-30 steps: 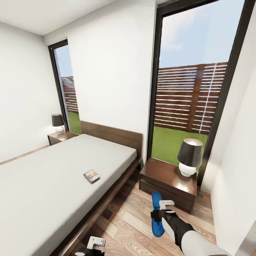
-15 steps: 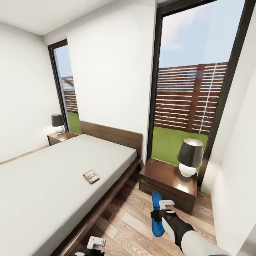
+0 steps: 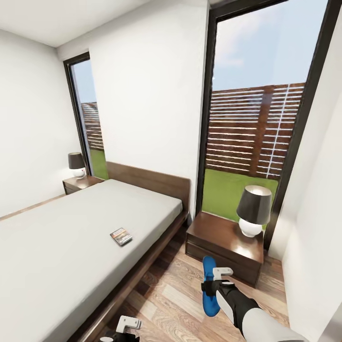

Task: In the bedroom, move the book from the bed onto either nightstand, and place the two sandals side by side next to the bed.

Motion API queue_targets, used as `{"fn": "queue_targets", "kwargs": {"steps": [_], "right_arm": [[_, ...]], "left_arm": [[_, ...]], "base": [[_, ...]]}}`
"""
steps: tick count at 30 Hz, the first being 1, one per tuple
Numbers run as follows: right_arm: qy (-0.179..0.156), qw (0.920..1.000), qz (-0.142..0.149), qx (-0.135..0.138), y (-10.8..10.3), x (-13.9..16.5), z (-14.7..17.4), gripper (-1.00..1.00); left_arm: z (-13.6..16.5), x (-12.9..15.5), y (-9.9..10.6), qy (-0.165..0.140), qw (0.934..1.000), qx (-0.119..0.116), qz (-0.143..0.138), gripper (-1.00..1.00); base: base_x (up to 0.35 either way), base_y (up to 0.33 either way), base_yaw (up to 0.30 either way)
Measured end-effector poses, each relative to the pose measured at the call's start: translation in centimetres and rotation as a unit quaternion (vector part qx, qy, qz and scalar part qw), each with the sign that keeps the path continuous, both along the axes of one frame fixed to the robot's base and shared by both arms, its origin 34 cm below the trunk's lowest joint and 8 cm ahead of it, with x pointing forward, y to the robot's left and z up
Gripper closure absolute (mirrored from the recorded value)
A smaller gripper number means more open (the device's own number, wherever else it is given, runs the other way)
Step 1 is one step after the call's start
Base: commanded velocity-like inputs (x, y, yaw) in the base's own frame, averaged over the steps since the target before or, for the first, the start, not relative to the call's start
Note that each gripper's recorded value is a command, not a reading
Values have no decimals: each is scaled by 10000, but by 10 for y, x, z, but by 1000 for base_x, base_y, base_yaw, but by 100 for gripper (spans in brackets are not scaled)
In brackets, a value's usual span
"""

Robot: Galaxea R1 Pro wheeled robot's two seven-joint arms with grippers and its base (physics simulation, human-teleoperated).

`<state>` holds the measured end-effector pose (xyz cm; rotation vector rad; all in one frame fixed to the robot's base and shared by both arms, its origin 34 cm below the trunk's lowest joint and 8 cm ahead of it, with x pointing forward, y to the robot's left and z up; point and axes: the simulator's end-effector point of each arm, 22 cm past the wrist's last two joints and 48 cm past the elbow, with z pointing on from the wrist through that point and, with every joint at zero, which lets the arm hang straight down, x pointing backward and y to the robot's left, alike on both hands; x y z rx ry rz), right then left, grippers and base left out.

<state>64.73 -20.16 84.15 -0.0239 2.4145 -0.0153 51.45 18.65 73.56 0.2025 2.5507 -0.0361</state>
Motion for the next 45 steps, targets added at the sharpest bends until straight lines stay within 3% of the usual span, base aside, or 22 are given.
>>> {"fn": "queue_targets", "kwargs": {"steps": [45], "right_arm": [[32,10000,23,-12,1,-1,-4,100]], "left_arm": [[-3,-2,0,35,10000,-4,1,-100]], "base": [[1,-15,15]]}}
